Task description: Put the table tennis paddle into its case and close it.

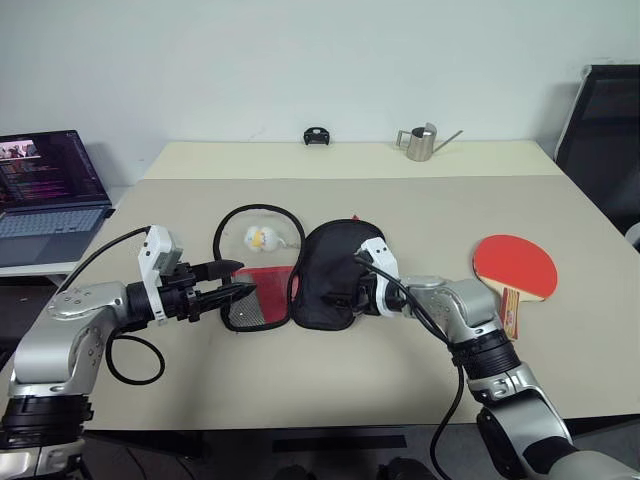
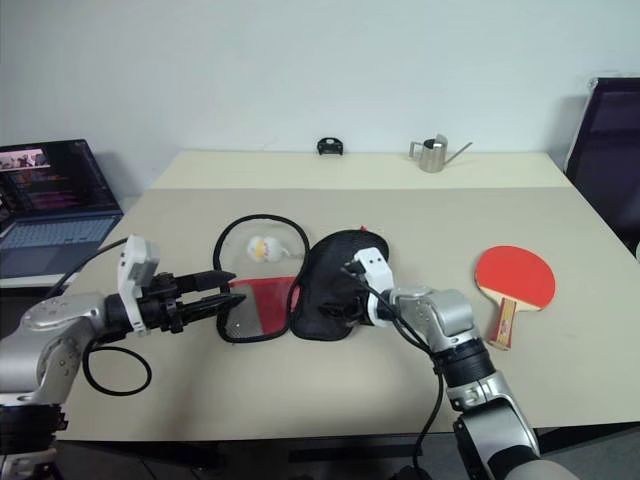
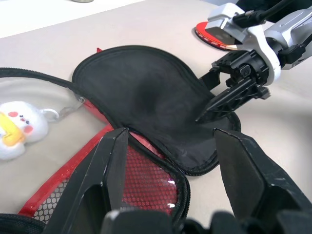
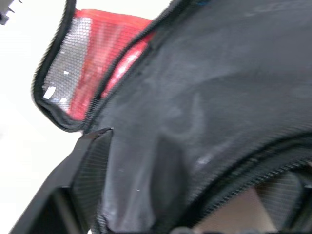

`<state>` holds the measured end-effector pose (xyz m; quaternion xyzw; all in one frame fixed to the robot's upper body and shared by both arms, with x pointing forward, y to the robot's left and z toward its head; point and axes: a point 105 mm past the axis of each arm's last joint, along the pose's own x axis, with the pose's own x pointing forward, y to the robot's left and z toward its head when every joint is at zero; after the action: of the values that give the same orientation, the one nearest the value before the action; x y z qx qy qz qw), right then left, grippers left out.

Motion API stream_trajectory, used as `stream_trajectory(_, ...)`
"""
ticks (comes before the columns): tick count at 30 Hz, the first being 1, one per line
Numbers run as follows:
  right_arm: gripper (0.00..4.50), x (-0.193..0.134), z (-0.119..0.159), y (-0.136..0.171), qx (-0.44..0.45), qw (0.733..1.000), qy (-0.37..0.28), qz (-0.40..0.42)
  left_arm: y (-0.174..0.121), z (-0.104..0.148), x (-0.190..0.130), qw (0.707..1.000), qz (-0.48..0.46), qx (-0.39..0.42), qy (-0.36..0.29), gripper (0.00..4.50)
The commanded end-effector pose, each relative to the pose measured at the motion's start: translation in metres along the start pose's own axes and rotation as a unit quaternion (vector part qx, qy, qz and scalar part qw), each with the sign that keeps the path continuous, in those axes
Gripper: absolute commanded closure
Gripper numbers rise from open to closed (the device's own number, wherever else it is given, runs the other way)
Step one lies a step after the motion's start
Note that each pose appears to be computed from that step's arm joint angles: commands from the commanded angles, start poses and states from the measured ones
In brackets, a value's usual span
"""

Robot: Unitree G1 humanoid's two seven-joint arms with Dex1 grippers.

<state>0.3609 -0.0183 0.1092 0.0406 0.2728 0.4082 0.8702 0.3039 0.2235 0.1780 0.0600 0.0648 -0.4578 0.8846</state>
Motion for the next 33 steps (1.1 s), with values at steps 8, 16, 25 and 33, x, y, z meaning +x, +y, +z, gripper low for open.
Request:
stream_trajectory(8, 4.05, -0.015, 0.013, -0.020, -0.005, 0.999, -0.022, -0.029, 0.002, 0.008, -0.001, 1.000, 0.008, 0.023, -0.008, 1.49)
stream_trajectory(16, 4.46, -0.027, 0.024, -0.042, 0.000, 0.998, -0.033, -0.058, 0.003, 0.013, 0.004, 0.999, -0.001, 0.035, -0.008, 1.49)
stream_trajectory(25, 4.46, -0.044, 0.027, -0.070, -0.009, 0.996, -0.024, -0.091, 0.001, 0.016, 0.012, 0.999, -0.017, 0.040, -0.011, 1.49)
stream_trajectory(33, 4.46, -0.061, 0.029, -0.096, -0.037, 0.992, -0.001, -0.118, 0.000, 0.017, 0.019, 0.999, -0.030, 0.042, -0.012, 1.49)
